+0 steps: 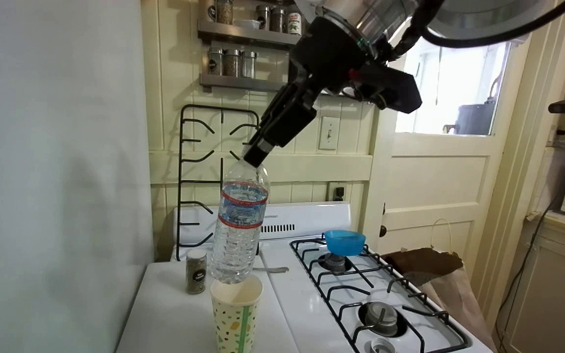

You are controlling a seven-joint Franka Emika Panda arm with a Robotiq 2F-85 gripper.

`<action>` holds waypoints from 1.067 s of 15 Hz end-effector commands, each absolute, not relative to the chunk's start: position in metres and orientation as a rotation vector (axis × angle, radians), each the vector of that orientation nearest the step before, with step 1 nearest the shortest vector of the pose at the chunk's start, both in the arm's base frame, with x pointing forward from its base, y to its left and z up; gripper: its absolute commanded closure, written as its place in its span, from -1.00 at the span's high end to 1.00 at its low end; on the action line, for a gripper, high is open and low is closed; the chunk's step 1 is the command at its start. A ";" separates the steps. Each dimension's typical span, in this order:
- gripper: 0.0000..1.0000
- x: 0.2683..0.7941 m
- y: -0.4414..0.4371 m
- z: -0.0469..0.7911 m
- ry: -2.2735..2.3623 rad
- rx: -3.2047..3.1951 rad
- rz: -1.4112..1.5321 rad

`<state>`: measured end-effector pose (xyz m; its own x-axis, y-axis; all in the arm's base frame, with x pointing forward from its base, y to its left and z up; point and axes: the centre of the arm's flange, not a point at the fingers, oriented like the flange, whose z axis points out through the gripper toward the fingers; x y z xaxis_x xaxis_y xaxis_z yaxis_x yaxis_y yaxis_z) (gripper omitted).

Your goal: Put the water bottle in the coffee cup.

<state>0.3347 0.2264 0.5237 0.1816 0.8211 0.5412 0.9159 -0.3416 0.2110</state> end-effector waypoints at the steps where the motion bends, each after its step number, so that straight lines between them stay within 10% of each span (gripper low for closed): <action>1: -0.84 0.343 0.234 0.515 -1.661 -2.328 -0.913; 16: -0.84 0.360 0.232 0.494 -1.631 -2.464 -0.848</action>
